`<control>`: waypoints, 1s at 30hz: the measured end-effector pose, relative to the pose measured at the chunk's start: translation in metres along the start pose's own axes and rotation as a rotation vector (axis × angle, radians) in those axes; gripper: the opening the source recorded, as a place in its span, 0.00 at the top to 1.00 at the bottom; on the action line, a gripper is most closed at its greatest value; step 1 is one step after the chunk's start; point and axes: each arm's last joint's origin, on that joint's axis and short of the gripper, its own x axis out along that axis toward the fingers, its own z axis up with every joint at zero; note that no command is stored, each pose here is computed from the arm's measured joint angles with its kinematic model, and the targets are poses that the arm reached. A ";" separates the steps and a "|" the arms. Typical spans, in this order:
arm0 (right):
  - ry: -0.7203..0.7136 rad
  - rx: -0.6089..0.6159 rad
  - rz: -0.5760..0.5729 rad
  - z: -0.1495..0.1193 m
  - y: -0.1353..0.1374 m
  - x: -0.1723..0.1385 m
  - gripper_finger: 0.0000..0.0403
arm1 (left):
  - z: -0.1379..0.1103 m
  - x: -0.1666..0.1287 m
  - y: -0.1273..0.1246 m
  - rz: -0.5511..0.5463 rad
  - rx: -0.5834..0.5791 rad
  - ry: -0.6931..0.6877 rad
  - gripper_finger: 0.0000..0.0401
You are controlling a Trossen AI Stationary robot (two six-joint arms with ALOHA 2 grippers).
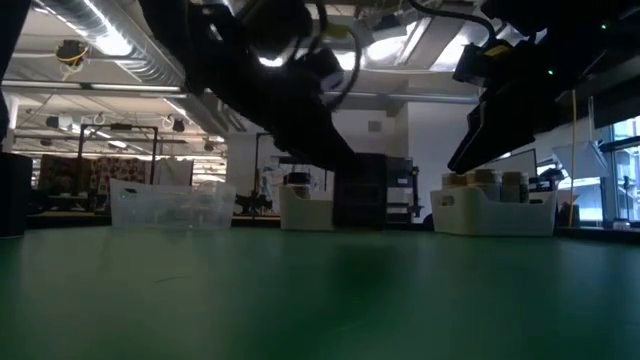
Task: Sort spices by type
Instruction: Put the top right black seasoning can into the bottom transparent bin
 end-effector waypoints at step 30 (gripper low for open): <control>-0.057 0.019 -0.072 0.005 -0.001 0.000 0.20 | 0.010 -0.184 -0.085 -0.216 -0.193 0.265 0.68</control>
